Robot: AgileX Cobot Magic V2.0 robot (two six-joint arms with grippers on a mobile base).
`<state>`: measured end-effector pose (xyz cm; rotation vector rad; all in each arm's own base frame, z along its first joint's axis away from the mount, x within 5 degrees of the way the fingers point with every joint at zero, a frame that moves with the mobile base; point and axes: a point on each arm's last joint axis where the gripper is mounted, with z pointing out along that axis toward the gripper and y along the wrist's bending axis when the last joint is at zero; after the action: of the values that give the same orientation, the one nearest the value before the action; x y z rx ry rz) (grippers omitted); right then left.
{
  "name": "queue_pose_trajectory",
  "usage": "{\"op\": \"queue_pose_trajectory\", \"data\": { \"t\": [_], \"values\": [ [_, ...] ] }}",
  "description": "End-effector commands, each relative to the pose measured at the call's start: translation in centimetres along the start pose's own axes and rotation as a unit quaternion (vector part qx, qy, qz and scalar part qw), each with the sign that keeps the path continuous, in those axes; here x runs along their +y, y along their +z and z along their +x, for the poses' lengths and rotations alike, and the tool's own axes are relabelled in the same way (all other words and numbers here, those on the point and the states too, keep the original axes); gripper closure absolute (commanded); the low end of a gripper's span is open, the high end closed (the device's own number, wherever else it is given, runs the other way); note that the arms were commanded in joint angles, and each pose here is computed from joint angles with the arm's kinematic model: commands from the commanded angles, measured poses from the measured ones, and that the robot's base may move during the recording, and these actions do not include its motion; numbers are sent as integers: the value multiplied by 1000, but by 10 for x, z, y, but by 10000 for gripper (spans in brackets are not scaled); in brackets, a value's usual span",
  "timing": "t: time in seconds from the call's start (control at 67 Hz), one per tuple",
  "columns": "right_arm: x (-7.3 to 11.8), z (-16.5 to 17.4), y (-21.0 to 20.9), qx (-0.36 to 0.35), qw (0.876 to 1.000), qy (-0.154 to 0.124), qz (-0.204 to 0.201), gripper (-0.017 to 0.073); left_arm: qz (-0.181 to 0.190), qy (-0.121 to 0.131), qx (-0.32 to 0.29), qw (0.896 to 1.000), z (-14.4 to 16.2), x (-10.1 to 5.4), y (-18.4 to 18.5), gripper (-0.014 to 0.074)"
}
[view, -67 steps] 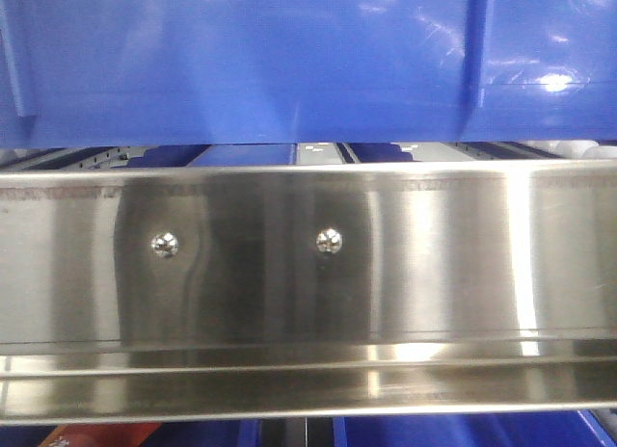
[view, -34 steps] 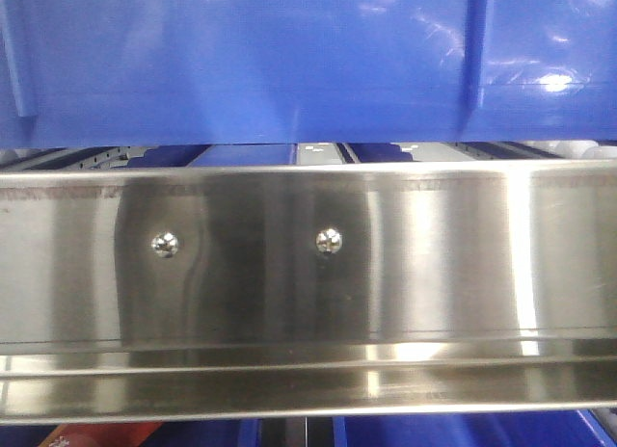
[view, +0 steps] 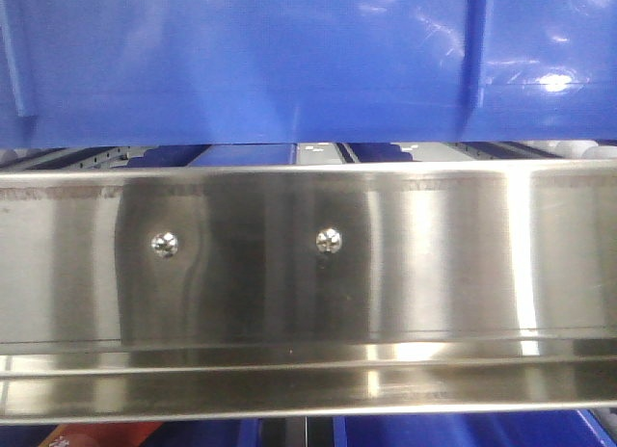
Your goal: Move blue bin to conveyor side
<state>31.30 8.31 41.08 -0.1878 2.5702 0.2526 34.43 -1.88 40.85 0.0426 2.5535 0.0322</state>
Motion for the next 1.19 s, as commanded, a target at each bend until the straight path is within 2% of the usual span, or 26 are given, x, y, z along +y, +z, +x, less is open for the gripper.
{"op": "queue_pose_trajectory", "data": {
  "t": [0.0,0.194,1.179],
  "values": [
    [0,-2,-4,-13,1000,-1,4,1,-1,0,-13,1000,-1,2,-7,45],
    [0,-2,-4,-13,1000,-1,4,1,-1,-1,-28,1000,-4,2,-16,45],
    [0,-2,-5,-14,1000,-1,4,1,-1,-1,-28,1000,-4,2,-16,45]
  ]
}}
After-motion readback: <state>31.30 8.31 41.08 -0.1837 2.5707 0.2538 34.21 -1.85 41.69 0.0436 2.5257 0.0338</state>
